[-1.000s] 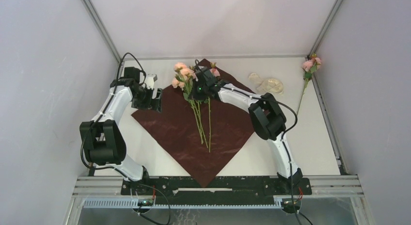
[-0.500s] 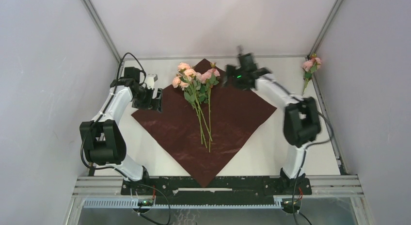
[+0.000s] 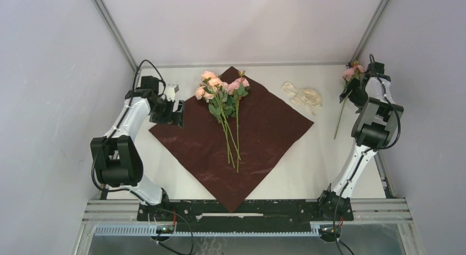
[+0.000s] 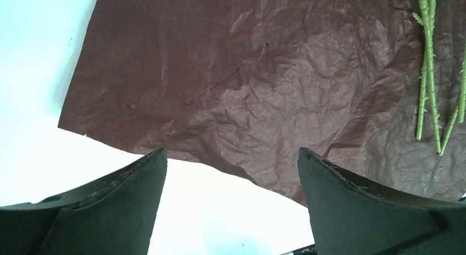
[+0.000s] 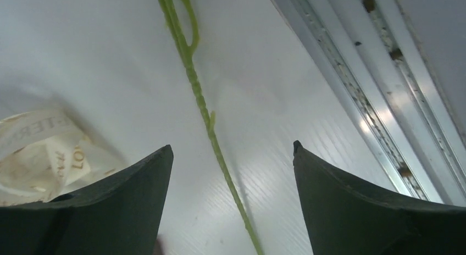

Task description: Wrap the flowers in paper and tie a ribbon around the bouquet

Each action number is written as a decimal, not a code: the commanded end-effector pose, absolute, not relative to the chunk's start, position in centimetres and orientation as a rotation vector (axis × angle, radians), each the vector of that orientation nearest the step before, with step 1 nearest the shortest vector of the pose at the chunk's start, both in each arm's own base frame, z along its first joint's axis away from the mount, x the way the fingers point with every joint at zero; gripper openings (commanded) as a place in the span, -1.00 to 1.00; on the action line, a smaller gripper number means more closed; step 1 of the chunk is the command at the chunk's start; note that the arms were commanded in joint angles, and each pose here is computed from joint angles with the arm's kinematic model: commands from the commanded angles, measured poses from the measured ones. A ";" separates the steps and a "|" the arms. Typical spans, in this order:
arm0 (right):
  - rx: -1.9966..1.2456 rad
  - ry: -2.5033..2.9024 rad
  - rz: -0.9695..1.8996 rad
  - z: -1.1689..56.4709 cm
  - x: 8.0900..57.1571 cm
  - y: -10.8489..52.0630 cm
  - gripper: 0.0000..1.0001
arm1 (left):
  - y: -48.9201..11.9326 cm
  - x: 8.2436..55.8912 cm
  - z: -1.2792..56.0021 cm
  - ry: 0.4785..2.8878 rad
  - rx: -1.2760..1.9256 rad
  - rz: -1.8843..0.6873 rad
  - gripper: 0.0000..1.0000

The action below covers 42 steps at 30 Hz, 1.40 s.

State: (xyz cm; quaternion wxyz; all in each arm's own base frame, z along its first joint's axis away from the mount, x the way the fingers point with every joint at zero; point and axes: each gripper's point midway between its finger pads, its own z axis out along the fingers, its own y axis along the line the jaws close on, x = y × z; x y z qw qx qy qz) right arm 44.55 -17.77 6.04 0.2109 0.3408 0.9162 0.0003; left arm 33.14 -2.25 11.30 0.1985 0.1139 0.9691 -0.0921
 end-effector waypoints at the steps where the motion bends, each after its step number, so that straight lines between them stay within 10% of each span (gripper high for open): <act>1: 0.818 2.625 0.017 5.8 46.1 -17.5 0.70 | -2.1 34.3 12.0 2.677 0.348 -0.232 0.86; 10: 0.720 2.779 -0.027 0.7 47.0 -17.1 0.02 | -2.1 34.5 11.7 2.690 0.345 -0.230 0.85; 14: 0.719 2.788 -0.036 1.0 46.9 -16.6 -1.00 | -1.9 34.4 12.1 2.680 0.344 -0.219 0.85; 22: 0.693 2.382 -0.330 17.3 47.6 -17.4 -1.00 | -2.3 34.1 12.8 2.655 0.351 -0.236 0.85; 28: 0.442 2.009 -0.146 30.8 45.9 -4.3 -1.00 | -2.5 33.8 13.4 2.621 0.349 -0.246 0.85; 42: -0.076 2.161 0.772 20.4 39.4 37.6 -1.00 | -1.8 33.8 13.5 2.609 0.336 -0.189 0.85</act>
